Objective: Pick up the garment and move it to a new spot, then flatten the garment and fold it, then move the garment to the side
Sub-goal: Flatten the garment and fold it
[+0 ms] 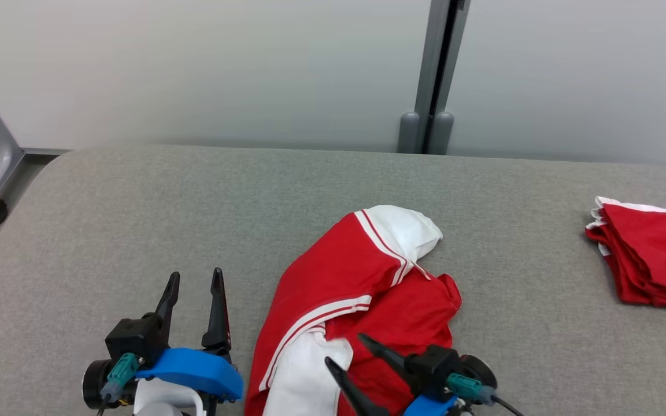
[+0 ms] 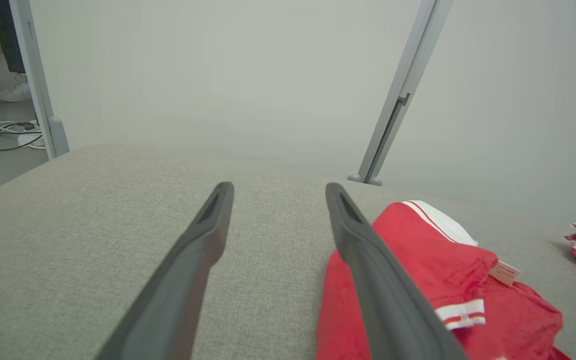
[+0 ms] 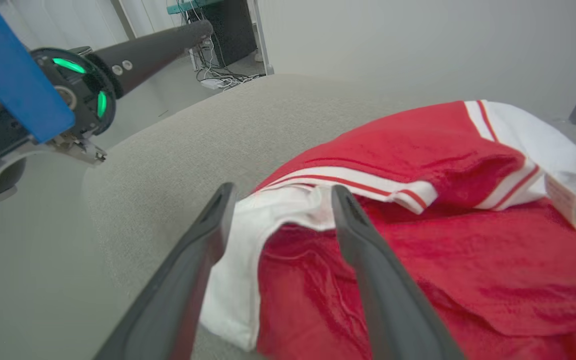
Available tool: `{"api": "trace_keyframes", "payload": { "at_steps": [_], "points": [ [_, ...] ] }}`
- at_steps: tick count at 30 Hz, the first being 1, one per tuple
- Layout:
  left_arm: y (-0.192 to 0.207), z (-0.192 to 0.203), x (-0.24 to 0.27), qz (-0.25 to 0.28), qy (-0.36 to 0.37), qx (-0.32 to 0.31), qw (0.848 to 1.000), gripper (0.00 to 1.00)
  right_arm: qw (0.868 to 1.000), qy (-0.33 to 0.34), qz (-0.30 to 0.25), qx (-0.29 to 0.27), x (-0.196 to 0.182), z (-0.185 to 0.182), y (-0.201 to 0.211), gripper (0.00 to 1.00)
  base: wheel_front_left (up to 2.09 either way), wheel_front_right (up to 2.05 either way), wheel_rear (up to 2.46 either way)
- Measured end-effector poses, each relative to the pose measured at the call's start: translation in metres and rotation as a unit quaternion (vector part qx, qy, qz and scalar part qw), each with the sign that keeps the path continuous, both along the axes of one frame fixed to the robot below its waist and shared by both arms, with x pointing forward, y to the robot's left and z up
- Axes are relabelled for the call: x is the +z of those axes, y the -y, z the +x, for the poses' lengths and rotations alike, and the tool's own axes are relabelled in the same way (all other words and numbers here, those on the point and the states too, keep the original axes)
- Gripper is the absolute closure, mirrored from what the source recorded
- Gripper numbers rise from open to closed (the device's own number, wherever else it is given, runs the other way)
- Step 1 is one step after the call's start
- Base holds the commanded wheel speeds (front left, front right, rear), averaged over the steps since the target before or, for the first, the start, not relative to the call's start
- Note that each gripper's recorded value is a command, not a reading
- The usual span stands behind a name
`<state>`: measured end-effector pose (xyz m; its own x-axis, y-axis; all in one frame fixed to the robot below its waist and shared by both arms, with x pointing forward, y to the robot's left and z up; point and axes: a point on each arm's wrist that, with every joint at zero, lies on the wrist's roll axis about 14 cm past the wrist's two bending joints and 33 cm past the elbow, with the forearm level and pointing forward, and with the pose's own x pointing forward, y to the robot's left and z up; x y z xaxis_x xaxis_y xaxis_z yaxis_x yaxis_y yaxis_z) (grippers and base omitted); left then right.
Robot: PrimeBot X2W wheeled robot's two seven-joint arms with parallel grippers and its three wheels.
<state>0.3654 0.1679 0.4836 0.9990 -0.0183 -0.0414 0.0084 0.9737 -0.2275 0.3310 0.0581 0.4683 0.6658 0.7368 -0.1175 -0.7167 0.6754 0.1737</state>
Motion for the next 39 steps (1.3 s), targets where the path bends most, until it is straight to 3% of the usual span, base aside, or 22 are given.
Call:
{"api": "trace_keyframes", "payload": {
  "at_steps": [8,15,24,31,36,37,38,39],
  "points": [
    [0.014,0.004,0.004,0.0,0.003,-0.021,1.0,0.0,0.991,0.022,-0.026,-0.13,0.008,0.031,0.075,0.0,0.0,0.0,0.0],
    [0.019,0.006,-0.002,-0.002,-0.007,-0.027,1.0,0.0,0.979,0.019,-0.095,-0.182,-0.007,0.063,0.123,0.0,0.0,0.0,0.0],
    [-0.002,0.012,-0.015,-0.001,-0.027,0.004,1.0,0.0,0.97,-0.027,-0.179,-0.163,-0.047,0.108,0.133,0.0,0.0,0.0,0.0],
    [-0.02,0.006,-0.027,-0.002,-0.042,0.036,0.998,0.0,0.966,-0.083,-0.222,-0.107,-0.089,0.105,0.111,0.0,0.0,0.0,0.0],
    [-0.022,0.007,-0.025,-0.004,-0.038,0.04,0.998,0.0,0.962,-0.103,-0.234,-0.095,-0.098,0.101,0.108,0.0,0.0,0.0,0.0],
    [-0.022,0.008,-0.024,-0.004,-0.036,0.04,0.999,0.0,0.962,-0.106,-0.231,-0.096,-0.098,0.101,0.108,0.5,0.0,0.0,0.0],
    [-0.021,0.009,-0.023,-0.005,-0.035,0.039,0.999,0.0,0.963,-0.109,-0.225,-0.098,-0.099,0.101,0.107,0.67,0.0,0.0,0.0],
    [-0.02,0.01,-0.022,-0.005,-0.033,0.038,0.999,0.0,0.964,-0.11,-0.223,-0.098,-0.098,0.101,0.106,0.95,0.0,0.0,0.0]
  ]
}}
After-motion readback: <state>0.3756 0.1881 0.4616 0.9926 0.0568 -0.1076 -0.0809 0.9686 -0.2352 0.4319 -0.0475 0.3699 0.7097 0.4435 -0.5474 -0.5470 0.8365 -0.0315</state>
